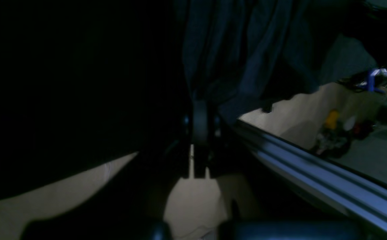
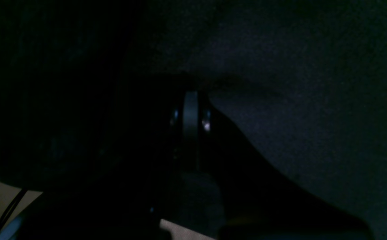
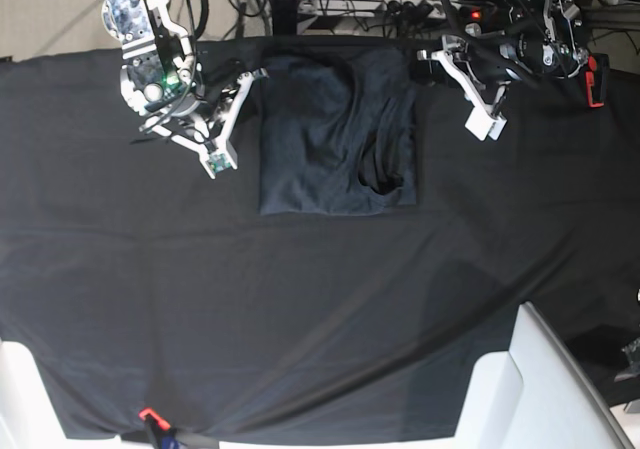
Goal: Fold the T-shirt properly
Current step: 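Move the left gripper from its corner toward the shirt stack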
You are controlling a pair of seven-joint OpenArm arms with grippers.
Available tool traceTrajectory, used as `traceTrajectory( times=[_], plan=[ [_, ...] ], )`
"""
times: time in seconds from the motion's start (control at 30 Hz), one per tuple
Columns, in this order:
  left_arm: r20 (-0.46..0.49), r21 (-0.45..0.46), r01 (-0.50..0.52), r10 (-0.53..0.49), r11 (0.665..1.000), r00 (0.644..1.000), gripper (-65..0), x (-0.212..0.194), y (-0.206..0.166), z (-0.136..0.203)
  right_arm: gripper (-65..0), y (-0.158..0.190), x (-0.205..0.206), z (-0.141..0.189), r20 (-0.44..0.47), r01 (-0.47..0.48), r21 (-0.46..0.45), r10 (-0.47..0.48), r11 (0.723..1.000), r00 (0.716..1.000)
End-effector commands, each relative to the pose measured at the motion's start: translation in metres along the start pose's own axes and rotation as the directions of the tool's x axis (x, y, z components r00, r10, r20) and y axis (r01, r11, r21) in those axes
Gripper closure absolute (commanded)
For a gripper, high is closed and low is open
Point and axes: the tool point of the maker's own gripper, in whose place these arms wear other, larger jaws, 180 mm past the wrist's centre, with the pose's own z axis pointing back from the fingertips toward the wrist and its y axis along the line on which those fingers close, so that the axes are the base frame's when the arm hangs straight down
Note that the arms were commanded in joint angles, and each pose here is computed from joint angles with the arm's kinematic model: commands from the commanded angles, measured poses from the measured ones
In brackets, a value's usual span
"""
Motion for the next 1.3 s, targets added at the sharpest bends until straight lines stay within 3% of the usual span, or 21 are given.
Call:
traceTrajectory(
  times=[0.0, 0.17, 1.17, 1.2, 1.27],
  plan=[
    [0.019, -0.02, 0.01, -0.01, 1.0, 1.0, 0.0, 0.003, -0.004, 0.005, -0.2, 0.007, -0.013, 0.0, -0.049, 0.001, 0.023, 0.0, 1.0, 0.999],
    [0.035, -0.048, -0.004, 0.005, 0.999, 0.999, 0.0, 0.002, -0.006, 0.012, -0.2, 0.008, -0.015, -0.001, -0.053, 0.0, 0.025, 0.001, 1.0, 0.999],
    [0.037, -0.007, 0.039, -0.039, 0.999, 0.999, 0.0, 0.0, -0.003, 0.027, -0.2, 0.013, -0.023, -0.001, -0.066, 0.003, 0.034, 0.0, 0.999, 0.998],
    [0.036, -0.004, 0.042, -0.042, 0.999, 0.998, -1.2, 0.001, -0.002, 0.028, -0.2, 0.013, -0.023, -0.001, -0.066, 0.003, 0.034, 0.0, 0.999, 0.998],
    [0.036, -0.004, 0.042, -0.042, 0.999, 0.998, -15.8, 0.001, -0.002, 0.028, -0.2, 0.013, -0.023, -0.001, -0.066, 0.003, 0.034, 0.0, 0.999, 0.998]
  ],
)
